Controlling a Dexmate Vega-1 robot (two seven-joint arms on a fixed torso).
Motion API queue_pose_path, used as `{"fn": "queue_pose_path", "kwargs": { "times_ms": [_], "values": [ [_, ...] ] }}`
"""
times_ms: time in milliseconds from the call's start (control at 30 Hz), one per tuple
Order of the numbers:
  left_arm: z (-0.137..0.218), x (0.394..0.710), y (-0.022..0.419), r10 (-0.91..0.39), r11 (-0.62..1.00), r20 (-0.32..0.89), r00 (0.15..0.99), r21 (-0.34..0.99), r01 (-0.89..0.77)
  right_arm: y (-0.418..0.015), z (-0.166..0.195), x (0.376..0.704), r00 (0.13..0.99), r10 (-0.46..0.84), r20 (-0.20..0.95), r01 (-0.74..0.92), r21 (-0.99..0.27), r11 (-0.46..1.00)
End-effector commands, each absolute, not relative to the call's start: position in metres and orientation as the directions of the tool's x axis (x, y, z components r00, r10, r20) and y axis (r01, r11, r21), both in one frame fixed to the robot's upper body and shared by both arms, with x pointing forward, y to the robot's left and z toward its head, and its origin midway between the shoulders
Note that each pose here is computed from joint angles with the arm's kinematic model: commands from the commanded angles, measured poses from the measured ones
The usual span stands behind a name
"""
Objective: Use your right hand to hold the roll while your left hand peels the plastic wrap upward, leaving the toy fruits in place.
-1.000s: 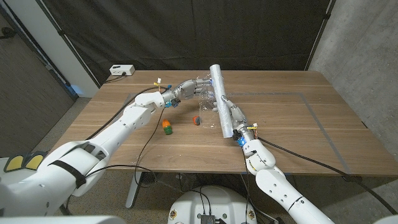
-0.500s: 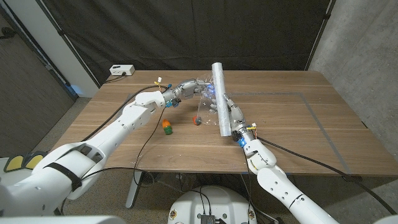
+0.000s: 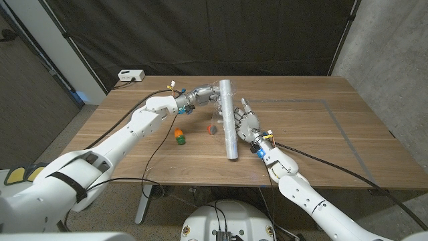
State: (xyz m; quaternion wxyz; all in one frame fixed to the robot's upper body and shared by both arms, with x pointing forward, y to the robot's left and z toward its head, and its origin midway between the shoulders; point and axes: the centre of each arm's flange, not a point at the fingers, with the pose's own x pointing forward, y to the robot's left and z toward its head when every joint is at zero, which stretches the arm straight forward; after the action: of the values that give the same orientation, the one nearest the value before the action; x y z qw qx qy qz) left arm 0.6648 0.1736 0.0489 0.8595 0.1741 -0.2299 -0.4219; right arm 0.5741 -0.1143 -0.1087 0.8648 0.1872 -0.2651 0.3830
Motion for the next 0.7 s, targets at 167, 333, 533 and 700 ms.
{"fn": "queue_pose_path", "kwargs": {
  "times_ms": [167, 333, 533, 700],
  "values": [
    [0.05, 0.658, 0.179, -0.694, 0.704, 0.267, 0.669, 0.448, 0.551, -0.112, -0.106, 0.575, 0.546, 0.64, 0.54, -0.781, 0.053, 0.622],
    [0.047, 0.653, 0.182, -0.598, 0.781, 0.259, 0.758, 0.4, 0.479, -0.112, -0.106, 0.576, 0.514, 0.684, 0.518, -0.815, 0.045, 0.578],
    [0.042, 0.647, 0.185, -0.5, 0.854, 0.255, 0.828, 0.307, 0.421, -0.107, -0.102, 0.574, 0.47, 0.737, 0.486, -0.877, 0.163, 0.452],
    [0.037, 0.645, 0.186, -0.459, 0.882, 0.233, 0.857, 0.232, 0.41, -0.114, -0.092, 0.571, 0.478, 0.782, 0.4, -0.874, 0.129, 0.469]
  ]
}}
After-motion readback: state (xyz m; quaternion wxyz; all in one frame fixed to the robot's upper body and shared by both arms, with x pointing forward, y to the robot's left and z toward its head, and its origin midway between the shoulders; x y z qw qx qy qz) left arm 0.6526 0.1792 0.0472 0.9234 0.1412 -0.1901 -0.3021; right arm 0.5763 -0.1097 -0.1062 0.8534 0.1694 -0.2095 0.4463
